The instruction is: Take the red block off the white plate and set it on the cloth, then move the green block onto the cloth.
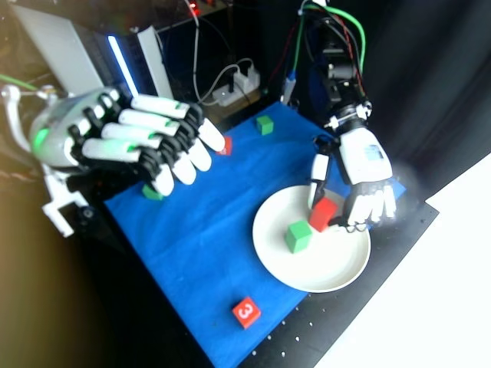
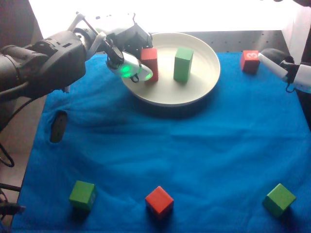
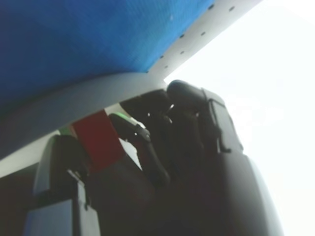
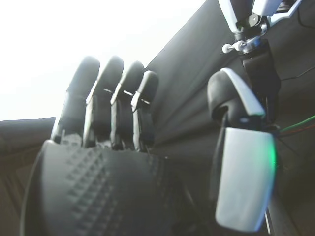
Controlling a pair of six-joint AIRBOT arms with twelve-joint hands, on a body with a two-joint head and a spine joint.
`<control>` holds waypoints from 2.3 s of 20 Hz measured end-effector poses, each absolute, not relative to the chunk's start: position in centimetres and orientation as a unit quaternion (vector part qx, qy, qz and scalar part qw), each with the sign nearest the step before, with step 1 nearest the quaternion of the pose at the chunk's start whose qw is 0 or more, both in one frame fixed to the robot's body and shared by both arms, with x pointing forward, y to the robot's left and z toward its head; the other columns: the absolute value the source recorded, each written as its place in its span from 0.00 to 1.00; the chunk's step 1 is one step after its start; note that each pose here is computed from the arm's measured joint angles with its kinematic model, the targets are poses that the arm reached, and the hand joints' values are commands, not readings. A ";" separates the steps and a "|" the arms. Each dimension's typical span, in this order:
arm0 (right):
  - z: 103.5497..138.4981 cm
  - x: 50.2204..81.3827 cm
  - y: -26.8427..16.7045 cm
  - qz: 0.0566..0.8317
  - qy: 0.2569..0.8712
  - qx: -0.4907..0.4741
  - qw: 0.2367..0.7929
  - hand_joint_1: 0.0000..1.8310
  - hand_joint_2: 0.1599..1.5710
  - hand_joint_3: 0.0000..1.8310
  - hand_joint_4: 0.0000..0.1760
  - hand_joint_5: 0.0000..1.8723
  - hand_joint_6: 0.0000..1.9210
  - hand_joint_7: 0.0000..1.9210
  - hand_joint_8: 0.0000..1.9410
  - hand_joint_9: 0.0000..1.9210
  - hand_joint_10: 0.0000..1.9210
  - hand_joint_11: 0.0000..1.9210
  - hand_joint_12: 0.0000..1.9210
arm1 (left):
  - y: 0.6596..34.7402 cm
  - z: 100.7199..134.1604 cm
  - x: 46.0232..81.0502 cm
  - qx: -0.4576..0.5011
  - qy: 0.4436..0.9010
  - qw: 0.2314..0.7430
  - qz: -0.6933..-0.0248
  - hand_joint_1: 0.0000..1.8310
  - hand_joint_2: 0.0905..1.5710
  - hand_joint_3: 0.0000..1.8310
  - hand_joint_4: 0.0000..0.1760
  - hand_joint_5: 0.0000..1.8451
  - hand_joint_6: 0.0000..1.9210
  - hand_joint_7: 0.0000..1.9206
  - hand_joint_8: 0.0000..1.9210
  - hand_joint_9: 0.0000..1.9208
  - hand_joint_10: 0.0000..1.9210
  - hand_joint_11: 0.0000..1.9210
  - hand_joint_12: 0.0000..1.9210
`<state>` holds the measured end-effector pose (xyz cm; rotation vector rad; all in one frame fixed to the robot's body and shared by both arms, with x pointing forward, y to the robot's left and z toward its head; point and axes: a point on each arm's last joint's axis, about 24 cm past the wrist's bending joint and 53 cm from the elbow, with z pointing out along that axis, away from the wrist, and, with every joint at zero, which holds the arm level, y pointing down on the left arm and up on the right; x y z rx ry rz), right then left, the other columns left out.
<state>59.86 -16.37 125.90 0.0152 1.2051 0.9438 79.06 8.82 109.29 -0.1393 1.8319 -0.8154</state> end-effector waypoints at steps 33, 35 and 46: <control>125.7 59.8 -16.7 0.424 0.551 0.015 0.719 0.56 0.39 0.40 0.00 0.06 0.58 0.09 0.56 0.05 0.72 0.00 1.00 | 14.7 115.1 61.7 0.005 0.699 0.578 -0.420 0.64 0.75 0.00 0.16 0.43 0.65 0.45 0.63 0.34 0.57 0.13 0.88; 125.7 59.7 -16.7 0.424 0.551 0.015 0.719 0.58 0.38 0.37 0.00 0.09 0.60 0.10 0.60 0.06 0.73 0.00 1.00 | 14.8 114.8 61.7 0.005 0.702 0.576 -0.418 0.64 0.75 0.00 0.00 0.41 0.64 0.45 0.68 0.35 0.63 0.19 0.88; 125.7 59.8 -16.7 0.424 0.551 0.015 0.719 0.57 0.39 0.35 0.00 0.11 0.61 0.14 0.59 0.10 0.72 0.00 0.99 | 14.6 112.8 61.7 0.005 0.727 0.554 -0.406 0.50 0.77 0.00 0.96 0.40 0.70 0.34 0.45 0.24 0.58 0.08 0.87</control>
